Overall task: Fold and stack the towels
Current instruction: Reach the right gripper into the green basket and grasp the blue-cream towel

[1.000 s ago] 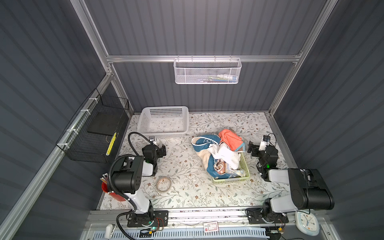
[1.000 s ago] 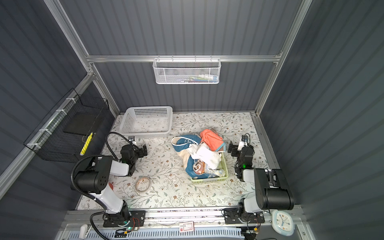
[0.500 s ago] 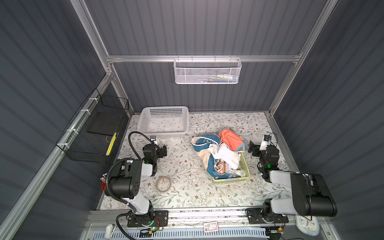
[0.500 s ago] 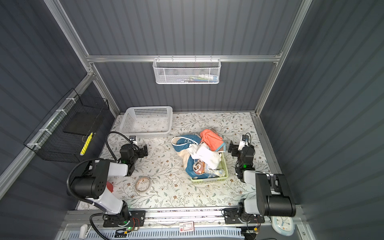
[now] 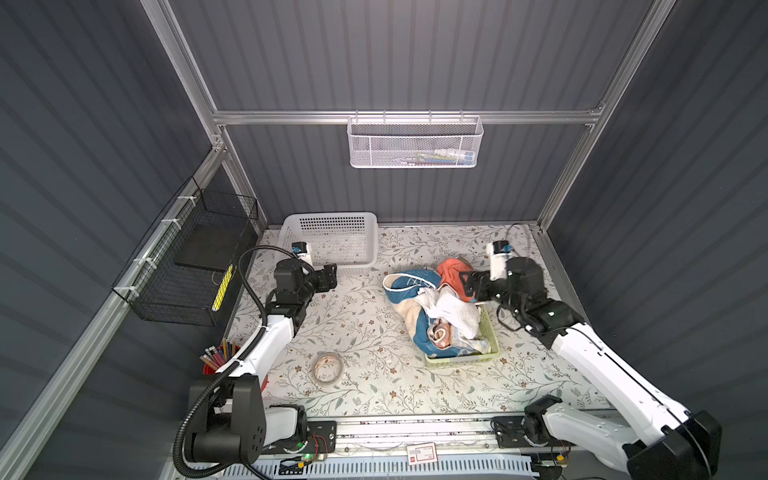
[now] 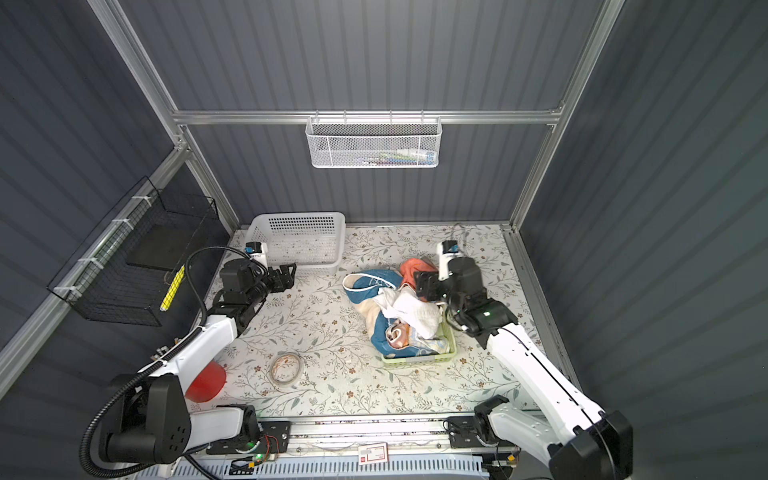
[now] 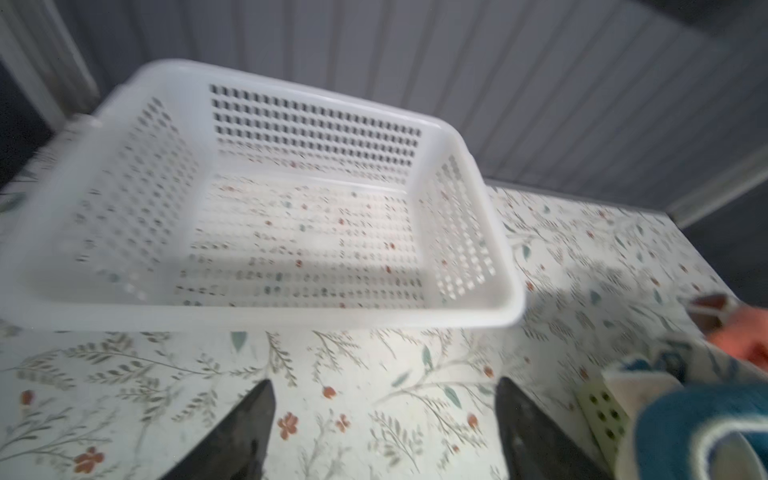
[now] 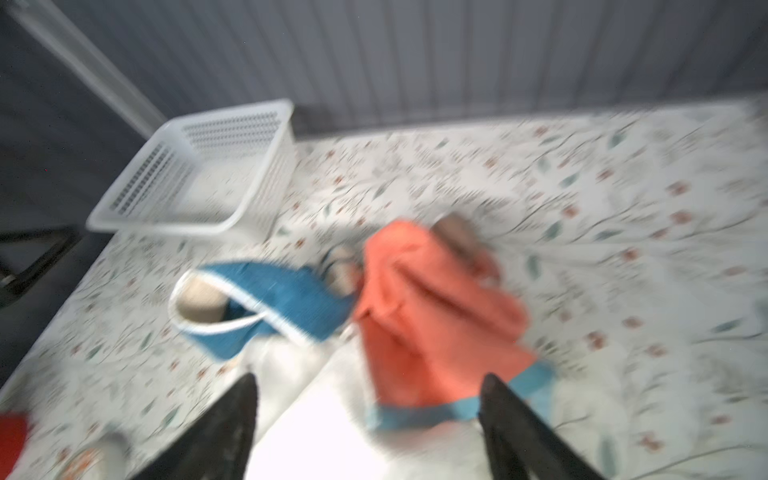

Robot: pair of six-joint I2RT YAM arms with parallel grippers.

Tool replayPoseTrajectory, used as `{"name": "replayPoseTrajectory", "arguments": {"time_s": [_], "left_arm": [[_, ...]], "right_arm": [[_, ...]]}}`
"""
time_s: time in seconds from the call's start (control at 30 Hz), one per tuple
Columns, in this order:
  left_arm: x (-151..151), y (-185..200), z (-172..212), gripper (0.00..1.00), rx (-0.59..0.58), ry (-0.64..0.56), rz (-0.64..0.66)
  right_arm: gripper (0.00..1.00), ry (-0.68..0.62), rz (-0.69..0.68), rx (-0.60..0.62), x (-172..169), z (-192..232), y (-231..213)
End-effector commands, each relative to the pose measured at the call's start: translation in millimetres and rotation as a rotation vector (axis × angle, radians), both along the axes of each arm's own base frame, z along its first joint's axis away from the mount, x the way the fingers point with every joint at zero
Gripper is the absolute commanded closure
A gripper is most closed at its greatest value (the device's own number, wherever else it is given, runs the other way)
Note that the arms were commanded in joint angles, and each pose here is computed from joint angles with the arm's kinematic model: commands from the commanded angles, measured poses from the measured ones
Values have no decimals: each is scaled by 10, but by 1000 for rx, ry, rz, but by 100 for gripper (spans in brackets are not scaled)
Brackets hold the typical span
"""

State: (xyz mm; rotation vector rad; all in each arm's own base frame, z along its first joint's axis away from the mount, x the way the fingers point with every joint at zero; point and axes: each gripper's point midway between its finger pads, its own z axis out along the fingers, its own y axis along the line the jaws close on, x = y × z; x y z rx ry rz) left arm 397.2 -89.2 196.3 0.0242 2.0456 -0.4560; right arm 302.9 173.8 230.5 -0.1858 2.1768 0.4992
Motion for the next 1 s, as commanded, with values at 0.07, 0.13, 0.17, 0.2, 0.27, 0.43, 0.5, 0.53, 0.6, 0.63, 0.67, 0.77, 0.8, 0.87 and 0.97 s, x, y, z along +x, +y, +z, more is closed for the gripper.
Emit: {"name": "replayPoseTrajectory", "arguments": {"time_s": [0.07, 0.13, 0.17, 0.2, 0.27, 0.43, 0.5, 0.53, 0.6, 0.63, 0.67, 0.77, 0.8, 0.87, 0.97], "left_arm": [[-591, -842, 51, 29, -96, 138, -264], [-687, -957, 14, 31, -119, 176, -283], [-717, -992, -32, 31, -131, 206, -286], [-744, -1026, -93, 32, -137, 238, -291], [-780, -1090, -202, 36, -138, 290, -304], [-786, -1283, -394, 39, -114, 351, -346], [-703, -1292, -454, 40, -96, 371, -332], [-666, -1304, -478, 40, -87, 383, -331], [-595, -1380, -450, 41, -87, 384, -354], [-565, -1402, -443, 41, -84, 379, -359], [-521, -1422, -420, 41, -84, 370, -362], [-434, -1464, -413, 42, -74, 375, -367], [-407, -1476, -418, 42, -64, 387, -370], [-349, -1501, -433, 42, -39, 402, -381], [-211, -1567, -403, 42, -23, 386, -397]], "right_arm": [[47, 393, 135, -62, -763, -889, 369], [48, 484, 199, -29, -842, -1210, 494], [49, 531, 205, -24, -840, -1368, 477], [50, 580, 187, -13, -811, -1503, 417], [50, 675, 162, 43, -764, -1673, 292], [49, 650, -21, -6, -82, -1729, -270], [49, 640, -81, -88, 277, -1711, -499], [49, 646, -99, -123, 422, -1734, -594], [50, 644, -155, -185, 764, -1778, -866], [50, 642, -181, -192, 916, -1797, -981], [50, 645, -215, -188, 1071, -1822, -1125], [50, 642, -298, -124, 1516, -1774, -1500], [50, 641, -314, -91, 1649, -1757, -1608], [47, 647, -334, -30, 1840, -1726, -1787], [44, 655, -352, -18, 2059, -1621, -2004]]}}
